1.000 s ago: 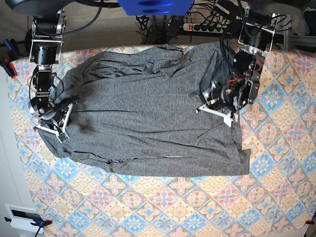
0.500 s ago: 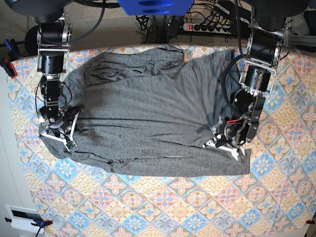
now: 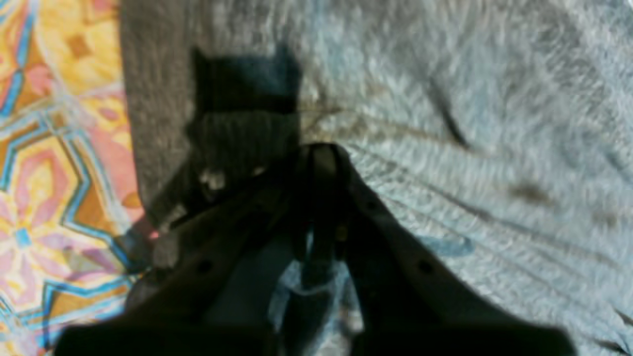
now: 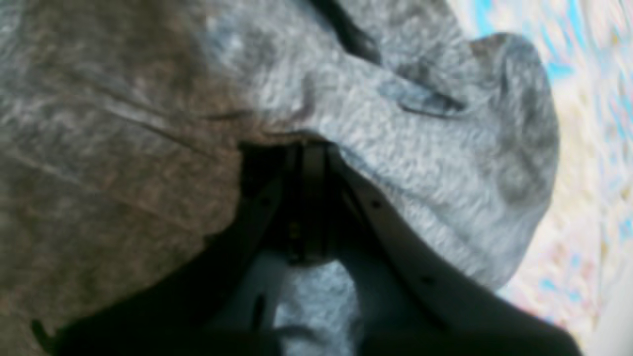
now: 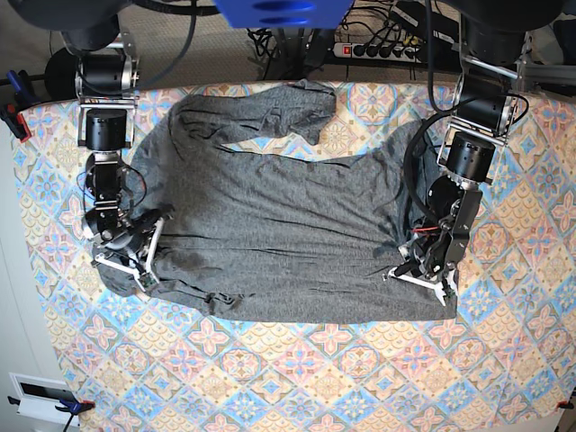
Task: Layout the t-shirt on the table in an organized manner, then fold the t-shirt properly
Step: 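Hold the shirt's side edges with both grippers and pull them apart, then release the shirt and raise both grippers toward the collar edge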
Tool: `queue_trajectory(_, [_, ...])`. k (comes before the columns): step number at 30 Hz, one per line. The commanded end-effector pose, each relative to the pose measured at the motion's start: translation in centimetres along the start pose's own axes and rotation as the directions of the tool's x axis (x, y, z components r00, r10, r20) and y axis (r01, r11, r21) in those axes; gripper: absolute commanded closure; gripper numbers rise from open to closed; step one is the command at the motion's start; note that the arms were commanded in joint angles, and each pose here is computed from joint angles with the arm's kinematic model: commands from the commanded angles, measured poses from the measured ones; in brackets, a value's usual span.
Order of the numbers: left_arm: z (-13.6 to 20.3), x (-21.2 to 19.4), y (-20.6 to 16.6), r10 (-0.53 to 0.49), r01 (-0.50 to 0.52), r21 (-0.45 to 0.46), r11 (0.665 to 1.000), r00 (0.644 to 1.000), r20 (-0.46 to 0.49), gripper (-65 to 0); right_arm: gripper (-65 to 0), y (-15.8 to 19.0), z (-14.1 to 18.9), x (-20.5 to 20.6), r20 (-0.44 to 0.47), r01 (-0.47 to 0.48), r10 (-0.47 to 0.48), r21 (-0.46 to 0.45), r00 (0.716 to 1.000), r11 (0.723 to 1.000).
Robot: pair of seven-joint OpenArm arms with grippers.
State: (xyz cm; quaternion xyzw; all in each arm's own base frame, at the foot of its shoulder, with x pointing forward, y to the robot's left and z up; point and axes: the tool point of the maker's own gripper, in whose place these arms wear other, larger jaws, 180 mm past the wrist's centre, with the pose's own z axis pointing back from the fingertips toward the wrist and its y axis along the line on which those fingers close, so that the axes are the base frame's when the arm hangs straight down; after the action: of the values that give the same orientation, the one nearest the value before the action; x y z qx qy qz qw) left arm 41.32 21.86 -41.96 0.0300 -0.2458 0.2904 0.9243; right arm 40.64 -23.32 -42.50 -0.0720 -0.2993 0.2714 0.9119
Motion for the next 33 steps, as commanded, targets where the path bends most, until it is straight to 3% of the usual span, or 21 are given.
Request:
queue_trajectory(1, [0.3, 1.6, 0.8, 0.006, -0.007, 0.028, 1.0, 0.999, 0.039, -0.7, -2.9, -1.1, 0.4, 0.3, 0.003, -0.008, 0.008, -0.01, 1.0, 1.0])
queue_trajectory(5, [0.2, 1.3, 0.9, 0.003, -0.004, 0.031, 1.0, 0.999, 0.035, -2.0, -9.2, -1.1, 0.4, 0.3, 0.001, -0.008, 0.008, -0.01, 1.0, 1.0])
queue_trajectory(11, [0.3, 1.5, 1.0, 0.01, -0.011, 0.031, 0.999, 0.999, 0.038, -13.2, -18.3, -1.1, 0.5, 0.3, 0.003, -0.008, 0.008, -0.011, 1.0, 1.0])
queue_trajectory(15, [0.4, 2.0, 1.2, 0.011, -0.013, 0.033, 0.999, 0.999, 0.046, -21.2, -20.5, -1.1, 0.4, 0.3, 0.0, -0.008, 0.008, -0.01, 1.0, 1.0])
queue_trajectory(19, [0.6, 2.1, 0.8, 0.016, -0.017, 0.019, 1.0, 0.999, 0.044, -21.6, -20.6, -1.2, 0.5, 0.2, 0.001, -0.002, 0.002, -0.013, 1.0, 1.0])
queue_trajectory(26, [5.0, 2.7, -3.2, 0.003, 0.019, -0.17, 0.985, 0.992, 0.124, -21.6, -20.8, -5.0, 2.0, -0.5, 0.047, 0.137, -0.133, -0.085, 0.99, 0.987])
queue_trajectory(33, [9.3, 2.3, -3.3, 0.116, -0.089, -0.33, 0.94, 0.991, 0.065, -21.6, -20.8, -10.1, 8.6, 5.5, 0.258, 0.131, -0.061, -0.263, 0.964, 0.956])
